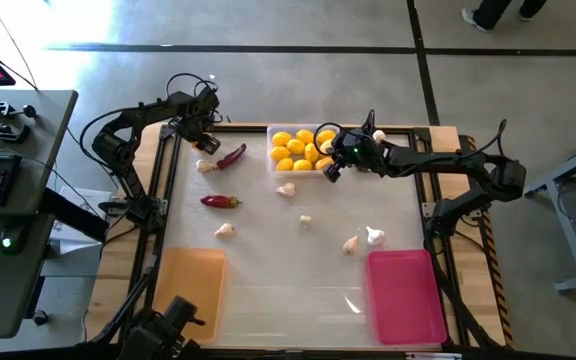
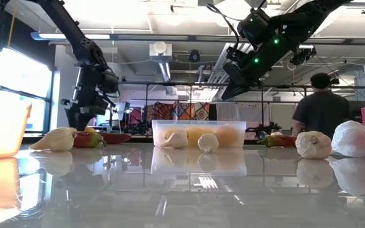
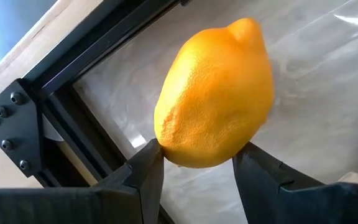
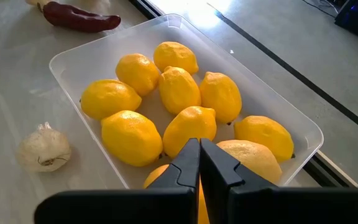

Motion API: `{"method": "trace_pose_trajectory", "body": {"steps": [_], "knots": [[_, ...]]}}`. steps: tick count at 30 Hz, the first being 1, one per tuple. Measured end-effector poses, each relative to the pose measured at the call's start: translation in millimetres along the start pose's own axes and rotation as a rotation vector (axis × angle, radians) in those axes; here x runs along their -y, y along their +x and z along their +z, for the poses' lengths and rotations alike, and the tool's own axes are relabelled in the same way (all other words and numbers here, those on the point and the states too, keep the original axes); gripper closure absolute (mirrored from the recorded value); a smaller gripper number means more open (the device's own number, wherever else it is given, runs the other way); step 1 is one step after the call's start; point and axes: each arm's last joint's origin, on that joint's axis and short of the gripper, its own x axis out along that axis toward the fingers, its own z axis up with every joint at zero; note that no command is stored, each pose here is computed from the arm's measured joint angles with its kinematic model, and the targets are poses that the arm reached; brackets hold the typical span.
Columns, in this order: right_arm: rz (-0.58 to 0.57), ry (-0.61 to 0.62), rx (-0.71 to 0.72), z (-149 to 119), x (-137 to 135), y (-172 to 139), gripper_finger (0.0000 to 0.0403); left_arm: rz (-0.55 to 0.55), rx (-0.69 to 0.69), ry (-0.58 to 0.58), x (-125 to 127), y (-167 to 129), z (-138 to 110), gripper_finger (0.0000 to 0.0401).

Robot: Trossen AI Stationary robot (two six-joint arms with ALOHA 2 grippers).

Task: Sort produce into baskets
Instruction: Put the lemon into the transparent bin

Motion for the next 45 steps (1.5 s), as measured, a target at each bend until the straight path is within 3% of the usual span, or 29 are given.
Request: {"method": "trace_pose_trajectory", "body": {"steps": [7, 19, 26, 35, 45], "knots": [[0.000, 0.000, 0.000, 0, 0, 0, 0.0403, 0.004, 0.024, 0.033, 5, -11, 2, 0.0254], [0.000, -0.005, -0.007, -1, 0, 0, 0.0403, -0.052, 0.219, 0.118, 27, -61, -8, 0.0254], [0.000, -0.021, -0.012, -1, 0, 0, 0.0403, -0.178, 0.337, 0.169, 61, -85, -12, 0.0254], [-0.012, -0.045, -0.072, -6, 1, -3, 0.0403, -0.287, 0.529, 0.316, 117, -113, -9, 0.0254], [-0.053, -0.090, -0.005, -10, 2, 0, 0.0403, -0.329, 0.651, 0.400, 153, -148, 11, 0.0254]]}}
